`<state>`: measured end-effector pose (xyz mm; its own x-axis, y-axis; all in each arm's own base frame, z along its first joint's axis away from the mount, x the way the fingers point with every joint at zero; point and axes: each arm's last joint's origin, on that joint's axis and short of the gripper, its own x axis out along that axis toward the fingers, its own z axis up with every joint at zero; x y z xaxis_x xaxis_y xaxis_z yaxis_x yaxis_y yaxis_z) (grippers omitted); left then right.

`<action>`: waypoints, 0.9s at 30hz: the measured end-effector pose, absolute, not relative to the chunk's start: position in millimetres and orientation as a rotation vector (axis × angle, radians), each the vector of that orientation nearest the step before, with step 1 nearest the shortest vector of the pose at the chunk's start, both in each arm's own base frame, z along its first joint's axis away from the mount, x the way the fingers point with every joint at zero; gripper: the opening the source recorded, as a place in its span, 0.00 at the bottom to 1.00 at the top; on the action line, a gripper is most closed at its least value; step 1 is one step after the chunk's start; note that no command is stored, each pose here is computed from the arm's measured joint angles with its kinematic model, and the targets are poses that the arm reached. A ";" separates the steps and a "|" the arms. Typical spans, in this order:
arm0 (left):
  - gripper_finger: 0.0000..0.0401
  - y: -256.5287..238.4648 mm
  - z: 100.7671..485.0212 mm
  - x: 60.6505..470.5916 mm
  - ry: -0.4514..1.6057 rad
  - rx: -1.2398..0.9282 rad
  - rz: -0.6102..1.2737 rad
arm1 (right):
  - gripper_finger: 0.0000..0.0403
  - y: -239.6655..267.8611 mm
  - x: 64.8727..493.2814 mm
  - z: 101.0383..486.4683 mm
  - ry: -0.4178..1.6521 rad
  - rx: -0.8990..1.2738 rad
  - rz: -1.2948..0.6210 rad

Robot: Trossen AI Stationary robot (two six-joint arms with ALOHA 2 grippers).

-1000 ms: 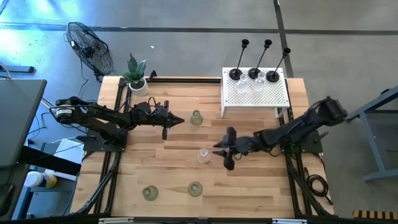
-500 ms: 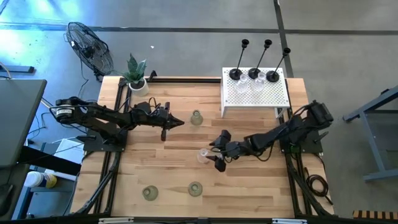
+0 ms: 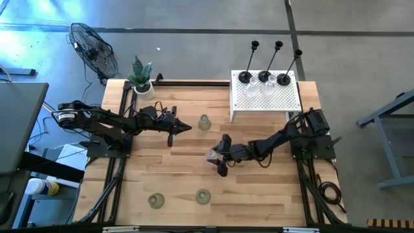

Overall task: Pick & Place candle stick holders
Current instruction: Put the transparent glass candle holder on the shelf aligned with the other transparent glass candle holder

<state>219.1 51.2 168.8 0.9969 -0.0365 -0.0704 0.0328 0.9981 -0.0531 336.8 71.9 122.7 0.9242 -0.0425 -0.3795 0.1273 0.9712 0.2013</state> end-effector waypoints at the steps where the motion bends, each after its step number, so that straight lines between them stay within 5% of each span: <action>1: 0.00 51.2 168.8 219.1 0.072 -0.052 -0.035 | 0.53 71.9 336.9 123.0 0.379 0.216 -0.087; 8: 0.00 51.2 168.7 219.1 0.072 -0.052 -0.035 | 0.33 73.8 337.7 127.5 0.341 0.196 -0.069; 19: 0.00 51.2 167.7 219.0 0.081 -0.055 -0.034 | 0.36 66.5 318.1 186.3 0.292 0.164 -0.153; 27: 0.00 51.1 167.1 218.9 0.088 -0.057 -0.034 | 0.35 38.0 235.7 272.4 0.277 0.114 -0.488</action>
<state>218.9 51.1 167.1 0.9956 -0.0367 -0.0864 0.0317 0.9978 -0.0584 235.7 38.0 272.4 0.8467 -0.4465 -0.2893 0.4773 0.8777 0.0424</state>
